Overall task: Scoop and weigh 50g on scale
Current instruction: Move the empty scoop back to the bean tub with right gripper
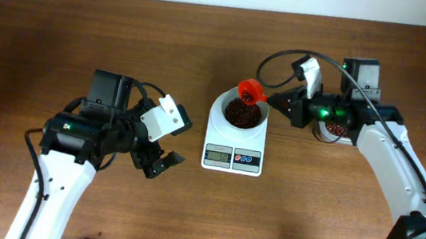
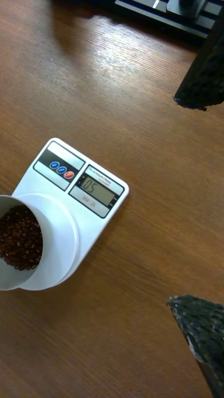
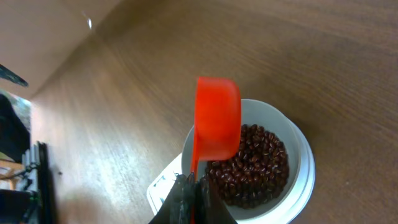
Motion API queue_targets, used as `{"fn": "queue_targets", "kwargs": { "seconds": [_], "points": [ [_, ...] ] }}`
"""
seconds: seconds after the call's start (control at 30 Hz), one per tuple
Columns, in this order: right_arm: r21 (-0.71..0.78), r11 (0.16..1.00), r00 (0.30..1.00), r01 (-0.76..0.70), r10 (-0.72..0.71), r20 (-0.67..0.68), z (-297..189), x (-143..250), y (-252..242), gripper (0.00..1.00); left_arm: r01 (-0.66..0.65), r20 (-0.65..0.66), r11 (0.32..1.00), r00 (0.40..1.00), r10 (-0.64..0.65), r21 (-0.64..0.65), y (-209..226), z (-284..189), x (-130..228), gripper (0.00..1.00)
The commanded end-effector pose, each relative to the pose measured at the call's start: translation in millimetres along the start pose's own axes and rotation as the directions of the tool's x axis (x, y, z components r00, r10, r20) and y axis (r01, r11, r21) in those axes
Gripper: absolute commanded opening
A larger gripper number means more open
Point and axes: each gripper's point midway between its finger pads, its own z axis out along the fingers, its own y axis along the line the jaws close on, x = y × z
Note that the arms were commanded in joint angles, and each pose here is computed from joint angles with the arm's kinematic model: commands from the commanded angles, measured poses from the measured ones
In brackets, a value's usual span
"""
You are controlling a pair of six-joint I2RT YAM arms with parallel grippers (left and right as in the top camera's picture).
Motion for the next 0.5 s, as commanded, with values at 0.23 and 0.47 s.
{"fn": "queue_targets", "kwargs": {
  "seconds": [0.23,0.47],
  "points": [
    [-0.001,0.953,0.925,-0.304,0.296,0.238,-124.5,2.9,-62.8,0.04,-0.017,0.022,1.000,1.000,0.018,-0.020,2.3,-7.4,-6.7,0.99],
    [0.303,0.868,0.919,-0.393,0.354,0.175,-165.8,63.5,-112.3,0.04,-0.017,0.022,1.000,1.000,0.018,-0.020,2.3,-7.4,-6.7,0.99]
  ]
}}
